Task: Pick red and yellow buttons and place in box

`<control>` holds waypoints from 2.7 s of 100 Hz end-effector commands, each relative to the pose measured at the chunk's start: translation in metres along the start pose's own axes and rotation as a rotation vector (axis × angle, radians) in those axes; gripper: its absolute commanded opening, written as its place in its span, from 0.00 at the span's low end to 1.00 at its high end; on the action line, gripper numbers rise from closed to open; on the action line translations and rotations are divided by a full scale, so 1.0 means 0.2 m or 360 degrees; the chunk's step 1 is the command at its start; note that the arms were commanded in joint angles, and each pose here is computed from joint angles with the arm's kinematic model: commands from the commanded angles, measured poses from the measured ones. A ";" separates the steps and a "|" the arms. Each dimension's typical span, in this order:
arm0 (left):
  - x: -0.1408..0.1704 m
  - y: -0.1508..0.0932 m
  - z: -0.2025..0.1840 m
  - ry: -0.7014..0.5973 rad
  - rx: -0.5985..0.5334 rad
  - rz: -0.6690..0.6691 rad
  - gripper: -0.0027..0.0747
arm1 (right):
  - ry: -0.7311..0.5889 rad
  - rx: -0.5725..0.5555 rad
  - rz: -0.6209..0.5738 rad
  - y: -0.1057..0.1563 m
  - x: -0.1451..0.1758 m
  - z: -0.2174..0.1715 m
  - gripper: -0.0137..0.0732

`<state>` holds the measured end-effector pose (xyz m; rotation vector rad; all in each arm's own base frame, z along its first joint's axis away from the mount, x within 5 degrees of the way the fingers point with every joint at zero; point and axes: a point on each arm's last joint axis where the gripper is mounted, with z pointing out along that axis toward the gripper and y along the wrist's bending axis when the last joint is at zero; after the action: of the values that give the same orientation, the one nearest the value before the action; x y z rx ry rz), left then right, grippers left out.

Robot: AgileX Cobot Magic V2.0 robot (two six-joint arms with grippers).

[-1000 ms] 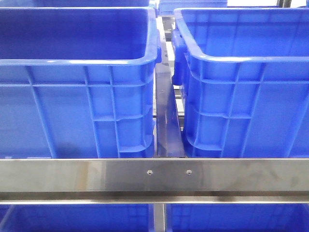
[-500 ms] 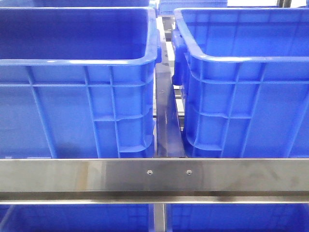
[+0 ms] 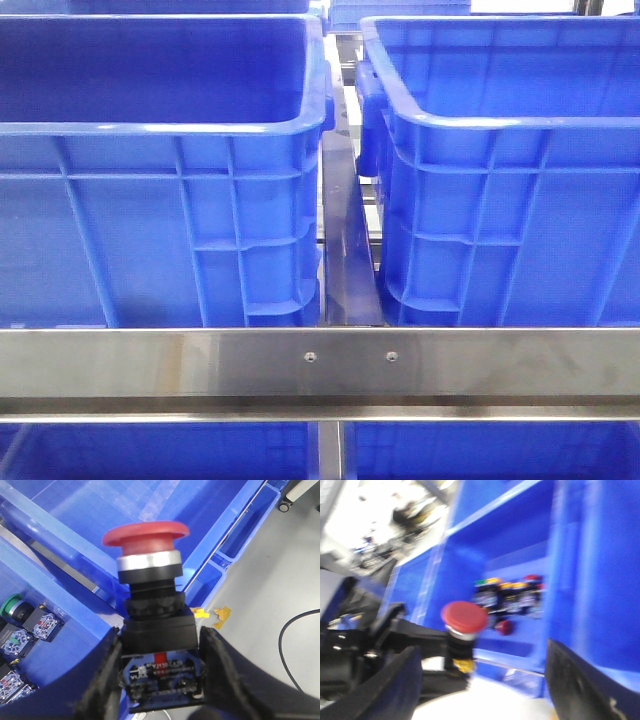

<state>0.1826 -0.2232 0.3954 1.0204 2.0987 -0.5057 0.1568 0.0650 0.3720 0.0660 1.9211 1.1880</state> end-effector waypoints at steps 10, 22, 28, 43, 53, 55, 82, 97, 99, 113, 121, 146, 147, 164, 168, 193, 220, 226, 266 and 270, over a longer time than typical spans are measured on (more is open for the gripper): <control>-0.07 -0.02 -0.08 -0.0186 0.0016 -0.0004 0.01 | 0.0007 -0.0216 0.0072 0.00 -0.09 0.13 0.78; -0.07 -0.02 -0.08 -0.0186 0.0016 -0.0004 0.01 | 0.0112 -0.0247 0.0081 0.00 -0.09 0.21 0.78; -0.07 -0.02 -0.08 -0.0186 0.0016 -0.0004 0.01 | 0.0157 -0.0268 0.0076 0.01 -0.08 0.26 0.78; -0.07 -0.02 -0.08 -0.0186 0.0016 -0.0004 0.01 | 0.0219 -0.0308 0.0061 0.04 -0.09 0.34 0.78; -0.07 -0.02 -0.08 -0.0186 0.0016 -0.0004 0.01 | 0.0266 -0.0335 0.0063 0.06 -0.09 0.38 0.78; -0.07 -0.02 -0.08 -0.0186 0.0016 -0.0004 0.01 | 0.0274 -0.0340 0.0062 0.06 -0.09 0.39 0.78; -0.07 -0.02 -0.08 -0.0186 0.0016 -0.0004 0.01 | 0.0340 -0.0373 0.0051 0.06 -0.09 0.45 0.69; -0.07 -0.02 -0.08 -0.0186 0.0016 -0.0004 0.01 | 0.0339 -0.0374 0.0043 0.06 -0.09 0.45 0.46; -0.07 -0.02 -0.08 -0.0186 0.0016 -0.0004 0.01 | 0.0339 -0.0374 0.0043 0.06 -0.09 0.45 0.44; -0.07 -0.02 -0.08 -0.0186 0.0016 -0.0004 0.15 | 0.0337 -0.0374 0.0040 0.06 -0.09 0.45 0.37; -0.07 -0.02 -0.08 -0.0186 0.0016 -0.0004 0.36 | 0.0337 -0.0374 0.0040 0.06 -0.09 0.45 0.37; -0.07 -0.01 -0.08 -0.0186 0.0013 -0.0006 0.80 | 0.0318 -0.0367 -0.0012 0.05 -0.09 0.46 0.37; -0.07 -0.01 -0.08 -0.0186 0.0013 -0.0006 0.80 | 0.0314 -0.0365 -0.0017 0.05 -0.09 0.46 0.37; -0.07 -0.01 -0.10 -0.0197 0.0008 -0.0019 0.79 | 0.0247 -0.0310 -0.0054 0.04 -0.11 0.46 0.37; -0.07 0.00 -0.11 -0.0209 -0.0001 -0.0019 0.79 | 0.0224 -0.0290 -0.0061 0.03 -0.12 0.46 0.37; 0.01 0.14 -0.25 -0.0283 -0.0147 -0.0177 0.79 | 0.0096 -0.0204 -0.0189 0.02 -0.15 0.46 0.37; 0.27 0.34 -0.49 -0.0439 -0.0508 -0.0473 0.79 | -0.0055 -0.0107 -0.0304 0.02 -0.19 0.42 0.37; 0.35 0.38 -0.56 -0.0494 -0.0627 -0.0543 0.79 | -0.0074 -0.0088 -0.0311 0.02 -0.20 0.42 0.37; 0.80 0.40 -0.72 -0.0622 -0.1175 -0.0826 0.79 | -0.0175 0.0064 -0.0424 -0.02 -0.23 0.42 0.37; 0.83 0.39 -0.72 -0.0636 -0.1199 -0.0832 0.79 | -0.0191 0.0096 -0.0442 -0.03 -0.24 0.42 0.37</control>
<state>0.1173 -0.0079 0.3552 -0.0152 2.0324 -0.1157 0.2495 0.1044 0.3619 -0.1043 1.8756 0.9574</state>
